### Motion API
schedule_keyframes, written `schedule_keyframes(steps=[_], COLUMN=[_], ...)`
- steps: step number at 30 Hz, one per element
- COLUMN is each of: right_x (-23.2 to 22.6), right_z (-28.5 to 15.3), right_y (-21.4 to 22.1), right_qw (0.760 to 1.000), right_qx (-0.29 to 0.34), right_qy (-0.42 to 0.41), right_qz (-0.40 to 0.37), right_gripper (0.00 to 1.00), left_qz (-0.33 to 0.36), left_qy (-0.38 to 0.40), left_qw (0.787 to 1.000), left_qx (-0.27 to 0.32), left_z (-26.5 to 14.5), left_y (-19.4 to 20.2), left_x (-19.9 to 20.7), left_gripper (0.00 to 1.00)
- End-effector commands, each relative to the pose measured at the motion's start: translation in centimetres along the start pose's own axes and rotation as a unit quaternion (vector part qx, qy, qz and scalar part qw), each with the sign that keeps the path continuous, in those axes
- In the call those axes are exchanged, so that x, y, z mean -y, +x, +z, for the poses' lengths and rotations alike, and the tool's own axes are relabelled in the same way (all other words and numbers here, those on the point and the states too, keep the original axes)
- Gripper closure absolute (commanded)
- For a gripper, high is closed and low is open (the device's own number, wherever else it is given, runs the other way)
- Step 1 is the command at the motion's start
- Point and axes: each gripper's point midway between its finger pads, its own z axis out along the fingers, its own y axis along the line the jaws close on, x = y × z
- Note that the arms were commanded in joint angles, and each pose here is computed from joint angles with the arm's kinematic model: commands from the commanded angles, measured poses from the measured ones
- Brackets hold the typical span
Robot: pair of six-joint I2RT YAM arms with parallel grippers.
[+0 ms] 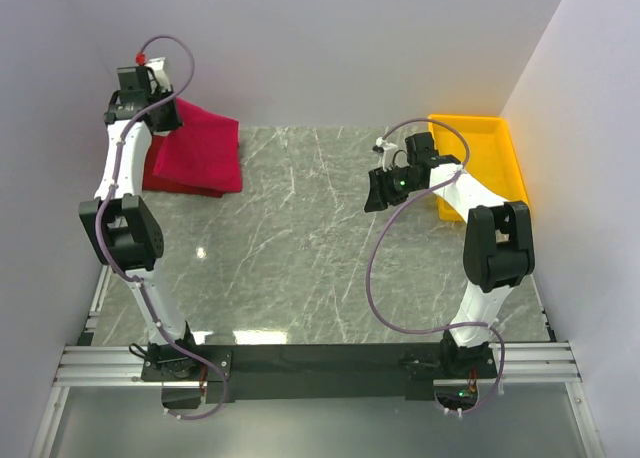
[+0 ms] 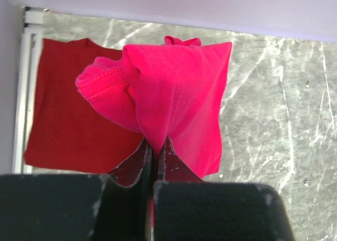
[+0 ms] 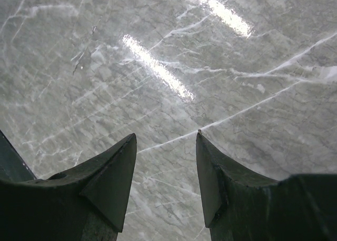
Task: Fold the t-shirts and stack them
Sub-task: Neatly place the folded tshirt to the corner
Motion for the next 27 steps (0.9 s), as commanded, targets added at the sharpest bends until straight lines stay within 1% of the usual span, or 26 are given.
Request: schedule_keyframes(steps=[1, 5, 8, 17, 21, 27], right_x=[0.0, 0.2, 0.1, -0.1, 0.0, 0.2], right_z=[-0.3, -0.2, -0.2, -0.1, -0.2, 0.1], right_y=[-1.8, -1.8, -1.8, -1.6, -1.7, -1.3], right_qw=[1.000, 1.000, 1.000, 1.000, 1.000, 1.000], right_qx=[0.026, 0.026, 0.025, 0.026, 0.026, 0.021], right_qy=[-0.005, -0.005, -0.007, -0.012, -0.010, -0.009], right_qz=[-0.012, -0.010, -0.008, -0.007, -0.005, -0.001], right_gripper=[0.44, 0.44, 0.44, 0.44, 0.44, 0.44], left_qz=[-0.013, -0.028, -0.032, -0.035, -0.048, -0.068], left_qy=[0.009, 0.056, 0.063, 0.022, 0.007, -0.062], left_qw=[0.999, 0.997, 0.996, 0.998, 0.998, 0.995], left_qx=[0.037, 0.048, 0.047, 0.052, 0.042, 0.048], left_z=[-1.4, -2.0, -1.9, -0.1, 2.1, 4.4], left_y=[-3.0, -3.9, -3.9, -4.3, -3.4, -3.0], left_x=[-0.7, 0.1, 0.2, -2.0, -3.0, -6.2], left_gripper=[1.00, 0.99, 1.00, 1.00, 1.00, 1.00])
